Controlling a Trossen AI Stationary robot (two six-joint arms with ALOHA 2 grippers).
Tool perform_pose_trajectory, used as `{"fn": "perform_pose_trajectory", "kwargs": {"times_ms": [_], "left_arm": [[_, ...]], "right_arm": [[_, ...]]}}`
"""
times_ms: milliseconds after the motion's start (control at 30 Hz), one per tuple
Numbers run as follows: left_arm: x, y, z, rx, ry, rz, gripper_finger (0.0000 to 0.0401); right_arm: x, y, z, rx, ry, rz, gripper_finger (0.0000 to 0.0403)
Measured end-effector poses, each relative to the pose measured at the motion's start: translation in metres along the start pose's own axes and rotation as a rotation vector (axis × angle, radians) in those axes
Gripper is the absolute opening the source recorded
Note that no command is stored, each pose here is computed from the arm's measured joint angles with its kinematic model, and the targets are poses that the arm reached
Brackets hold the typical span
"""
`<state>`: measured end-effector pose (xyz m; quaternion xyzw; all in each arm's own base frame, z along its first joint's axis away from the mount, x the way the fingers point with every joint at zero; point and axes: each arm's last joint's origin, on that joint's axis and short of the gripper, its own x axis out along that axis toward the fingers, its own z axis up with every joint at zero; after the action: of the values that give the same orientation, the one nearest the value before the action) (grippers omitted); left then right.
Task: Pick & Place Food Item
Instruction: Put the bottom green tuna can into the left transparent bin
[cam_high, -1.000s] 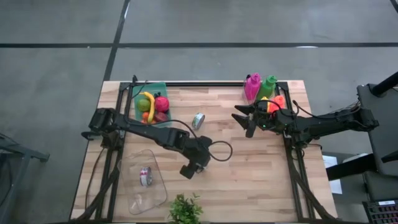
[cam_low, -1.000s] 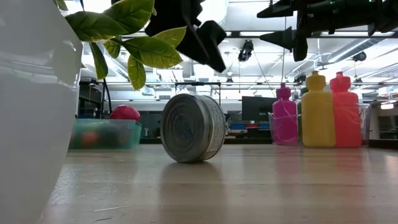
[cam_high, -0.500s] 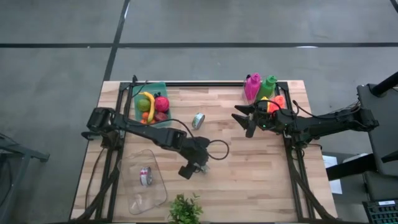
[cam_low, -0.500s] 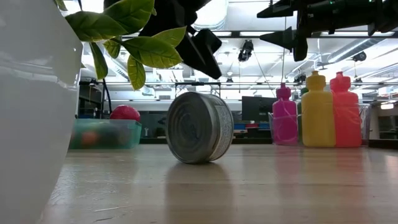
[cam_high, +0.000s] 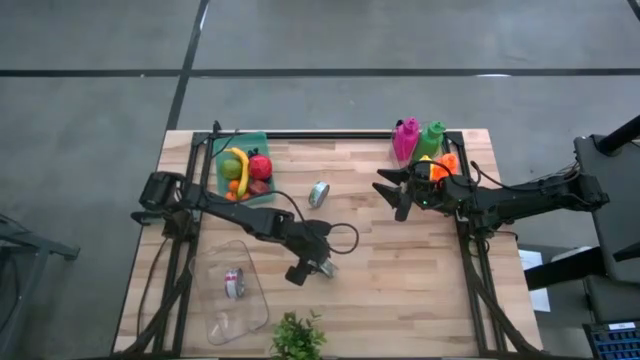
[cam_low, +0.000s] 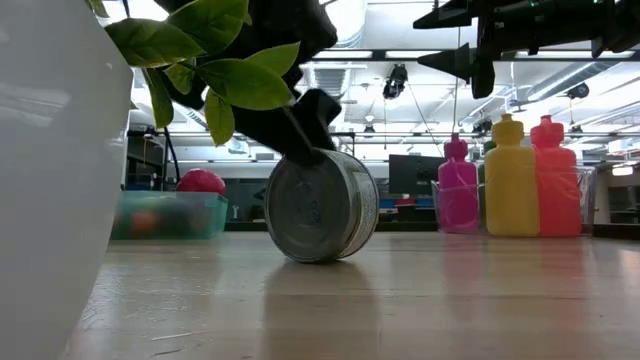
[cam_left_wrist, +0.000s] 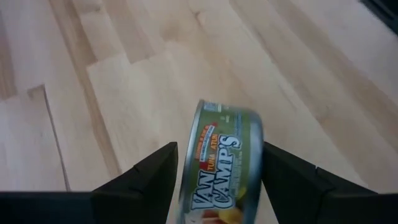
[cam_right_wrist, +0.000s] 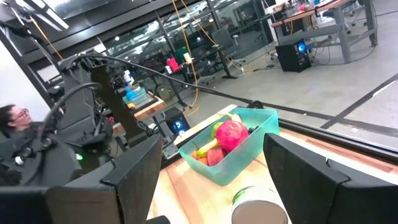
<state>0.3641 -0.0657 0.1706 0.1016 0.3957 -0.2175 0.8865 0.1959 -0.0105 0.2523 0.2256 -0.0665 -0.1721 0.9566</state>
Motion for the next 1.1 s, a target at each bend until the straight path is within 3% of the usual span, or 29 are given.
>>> {"fn": "perform_pose_trajectory", "kwargs": {"times_ms": [700, 1000, 1100], "left_arm": [[0.006, 0.007, -0.029, -0.117, 0.003, 0.022, 0.0221], [0.006, 0.009, -0.029, -0.126, 0.004, 0.034, 0.0153], [0.005, 0.01, -0.03, -0.134, 0.004, 0.036, 0.0148]], "right_arm": [[0.0, 0.0, 0.0, 0.0, 0.0, 0.0, 0.0276], [0.0, 0.0, 0.0, 0.0, 0.0, 0.0, 0.0276], [0.0, 0.0, 0.0, 0.0, 0.0, 0.0, 0.0276]]}}
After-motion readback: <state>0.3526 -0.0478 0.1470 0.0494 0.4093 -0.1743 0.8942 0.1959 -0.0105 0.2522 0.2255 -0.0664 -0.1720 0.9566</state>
